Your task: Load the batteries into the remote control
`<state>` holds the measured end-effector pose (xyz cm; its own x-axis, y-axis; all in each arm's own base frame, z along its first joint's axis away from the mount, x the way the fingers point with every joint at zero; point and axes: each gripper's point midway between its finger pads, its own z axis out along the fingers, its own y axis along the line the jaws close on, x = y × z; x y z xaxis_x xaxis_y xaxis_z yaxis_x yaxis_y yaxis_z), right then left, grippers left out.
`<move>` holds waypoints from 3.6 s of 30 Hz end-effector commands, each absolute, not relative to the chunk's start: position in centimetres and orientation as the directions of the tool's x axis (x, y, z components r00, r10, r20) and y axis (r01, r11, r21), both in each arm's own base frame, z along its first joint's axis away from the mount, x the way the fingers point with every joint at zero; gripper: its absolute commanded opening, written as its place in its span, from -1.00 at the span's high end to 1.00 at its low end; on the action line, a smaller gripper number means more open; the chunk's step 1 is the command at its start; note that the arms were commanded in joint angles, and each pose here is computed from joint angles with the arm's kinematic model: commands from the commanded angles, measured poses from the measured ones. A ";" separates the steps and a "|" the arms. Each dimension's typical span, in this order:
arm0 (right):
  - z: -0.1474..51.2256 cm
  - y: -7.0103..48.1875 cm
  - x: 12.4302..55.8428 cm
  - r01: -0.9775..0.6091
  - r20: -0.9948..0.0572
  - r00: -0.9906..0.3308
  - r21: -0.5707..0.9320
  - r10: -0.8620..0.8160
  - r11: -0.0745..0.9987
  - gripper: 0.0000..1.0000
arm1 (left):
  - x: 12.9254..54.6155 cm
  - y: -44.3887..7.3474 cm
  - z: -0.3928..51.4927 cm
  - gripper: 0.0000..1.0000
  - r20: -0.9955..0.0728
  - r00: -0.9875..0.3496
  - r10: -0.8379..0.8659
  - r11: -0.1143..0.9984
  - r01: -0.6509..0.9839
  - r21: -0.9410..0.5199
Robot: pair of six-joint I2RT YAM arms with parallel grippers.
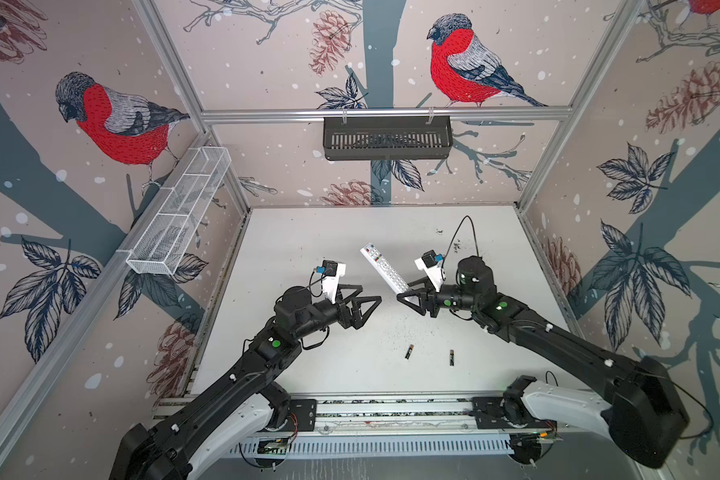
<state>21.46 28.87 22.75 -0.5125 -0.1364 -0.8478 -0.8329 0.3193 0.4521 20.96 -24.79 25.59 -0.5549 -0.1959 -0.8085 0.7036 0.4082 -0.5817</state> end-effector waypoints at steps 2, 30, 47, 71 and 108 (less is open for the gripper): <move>26.6 28.6 17.2 -0.878 -0.873 -0.476 0.466 -0.107 0.106 0.06 | 18.9 -26.3 31.0 -0.95 -0.874 -0.400 -0.274 0.210 0.862 -0.461; 28.0 27.9 13.3 -0.883 -0.884 -0.457 0.464 -0.099 -0.070 0.08 | 16.9 -27.5 37.1 -0.19 -0.905 -0.260 -0.337 0.015 0.960 -0.281; 27.3 28.8 16.1 -0.911 -0.913 -0.393 0.370 -0.112 0.181 -0.77 | 21.3 -27.3 33.4 0.66 -0.895 -0.337 -0.293 0.265 0.871 -0.414; 22.5 34.2 20.2 -0.857 -0.897 -0.295 0.096 -0.329 0.506 0.00 | 23.1 -25.1 29.5 0.73 -0.855 -0.466 -0.230 0.480 0.709 -0.516; 25.9 30.9 11.5 -0.919 -0.887 -0.346 0.386 -0.305 -0.080 0.46 | 17.2 -27.8 32.1 -0.97 -0.919 -0.373 -0.124 0.125 0.913 -0.388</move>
<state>13.52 30.88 25.08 -0.3586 -0.3057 -0.8820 -0.9313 0.0527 0.3604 19.26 -27.22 29.83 -0.4375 -0.1239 -0.8906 0.8509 0.2633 -0.4546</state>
